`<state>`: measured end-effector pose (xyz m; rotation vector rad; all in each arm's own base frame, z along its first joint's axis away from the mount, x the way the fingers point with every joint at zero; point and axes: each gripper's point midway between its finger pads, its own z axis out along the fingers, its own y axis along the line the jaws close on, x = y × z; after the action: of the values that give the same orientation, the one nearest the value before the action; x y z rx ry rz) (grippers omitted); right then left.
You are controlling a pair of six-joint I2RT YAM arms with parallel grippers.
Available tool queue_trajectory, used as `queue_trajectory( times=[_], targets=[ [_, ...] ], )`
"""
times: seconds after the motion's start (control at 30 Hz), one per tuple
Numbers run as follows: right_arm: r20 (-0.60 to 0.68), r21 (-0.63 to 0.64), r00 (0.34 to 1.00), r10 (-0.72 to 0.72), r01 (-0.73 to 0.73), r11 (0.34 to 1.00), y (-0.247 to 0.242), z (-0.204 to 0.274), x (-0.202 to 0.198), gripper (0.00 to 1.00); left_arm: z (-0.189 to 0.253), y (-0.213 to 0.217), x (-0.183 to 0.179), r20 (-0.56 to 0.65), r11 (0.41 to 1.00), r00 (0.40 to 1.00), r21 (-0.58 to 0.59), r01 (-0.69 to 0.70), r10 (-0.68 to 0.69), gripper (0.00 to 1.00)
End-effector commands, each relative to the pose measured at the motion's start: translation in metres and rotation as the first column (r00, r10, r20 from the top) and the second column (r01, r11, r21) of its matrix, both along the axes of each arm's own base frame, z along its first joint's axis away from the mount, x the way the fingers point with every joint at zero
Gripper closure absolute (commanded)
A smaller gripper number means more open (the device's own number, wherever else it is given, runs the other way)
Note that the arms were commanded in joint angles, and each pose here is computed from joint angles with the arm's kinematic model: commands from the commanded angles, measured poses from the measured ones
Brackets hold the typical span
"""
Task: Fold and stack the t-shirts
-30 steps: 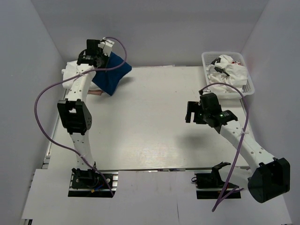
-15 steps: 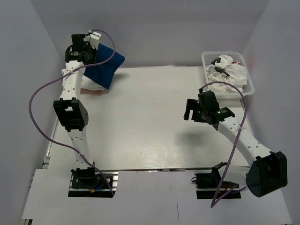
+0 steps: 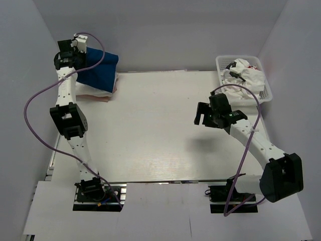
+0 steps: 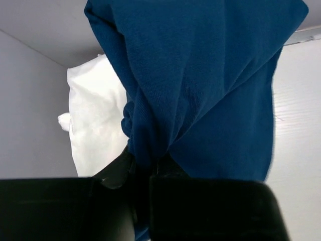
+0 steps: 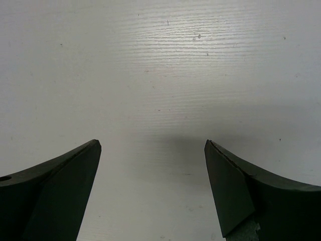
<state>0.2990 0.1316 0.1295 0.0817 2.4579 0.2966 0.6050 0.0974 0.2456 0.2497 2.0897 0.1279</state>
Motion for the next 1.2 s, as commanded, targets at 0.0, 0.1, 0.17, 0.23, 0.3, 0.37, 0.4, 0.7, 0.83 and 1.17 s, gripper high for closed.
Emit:
queue_trajectory(
  times=[0.0, 0.1, 0.17, 0.23, 0.3, 0.37, 0.4, 0.7, 0.83, 1.17],
  targets=[
    [0.066, 0.027, 0.998, -0.014, 0.013, 1.000, 0.005, 0.023, 0.017, 0.10, 0.008, 0.012, 0.015, 0.070, 1.000, 0.998, -0.019, 0.011, -0.010, 1.00],
    [0.074, 0.021, 0.997, -0.022, 0.020, 1.000, 0.004, 0.026, 0.019, 0.10, -0.003, 0.016, 0.024, 0.074, 0.999, 0.997, -0.030, 0.024, -0.021, 1.00],
    [0.073, 0.023, 0.997, -0.020, 0.018, 1.000, 0.006, 0.027, 0.021, 0.10, -0.007, 0.018, 0.028, 0.079, 0.999, 0.997, -0.029, 0.024, -0.021, 1.00],
    [0.064, 0.024, 0.998, -0.021, 0.020, 1.000, 0.007, 0.026, 0.023, 0.10, -0.011, 0.026, 0.029, 0.078, 1.000, 0.997, -0.025, 0.005, -0.003, 1.00],
    [0.039, 0.014, 0.999, -0.029, 0.029, 0.999, 0.005, 0.024, 0.020, 0.10, -0.009, 0.037, 0.029, 0.086, 1.000, 0.996, -0.013, -0.025, 0.026, 1.00],
    [0.024, 0.003, 0.999, -0.038, 0.038, 0.999, 0.003, 0.021, 0.019, 0.10, -0.003, 0.048, 0.031, 0.113, 0.998, 0.992, -0.006, -0.062, 0.062, 1.00],
    [0.024, 0.003, 0.999, -0.038, 0.038, 0.999, 0.003, 0.021, 0.019, 0.10, -0.009, 0.051, 0.032, 0.103, 0.997, 0.991, -0.009, -0.081, 0.081, 0.99],
    [0.013, 0.029, 1.000, -0.022, 0.022, 0.999, 0.009, 0.018, 0.018, 0.10, -0.001, 0.095, 0.031, 0.154, 0.960, 0.948, -0.067, -0.270, 0.278, 0.00],
    [0.029, 0.046, 1.000, -0.012, 0.011, 0.999, 0.012, 0.024, 0.019, 0.10, 0.022, 0.094, 0.026, 0.191, 0.953, 0.934, -0.092, -0.290, 0.303, 0.00],
    [0.106, 0.119, 0.994, 0.007, -0.020, 0.993, 0.015, 0.045, 0.004, 0.10, 0.047, -0.009, -0.038, 0.040, 0.903, 0.980, -0.397, -0.165, 0.196, 0.00]
  ],
)
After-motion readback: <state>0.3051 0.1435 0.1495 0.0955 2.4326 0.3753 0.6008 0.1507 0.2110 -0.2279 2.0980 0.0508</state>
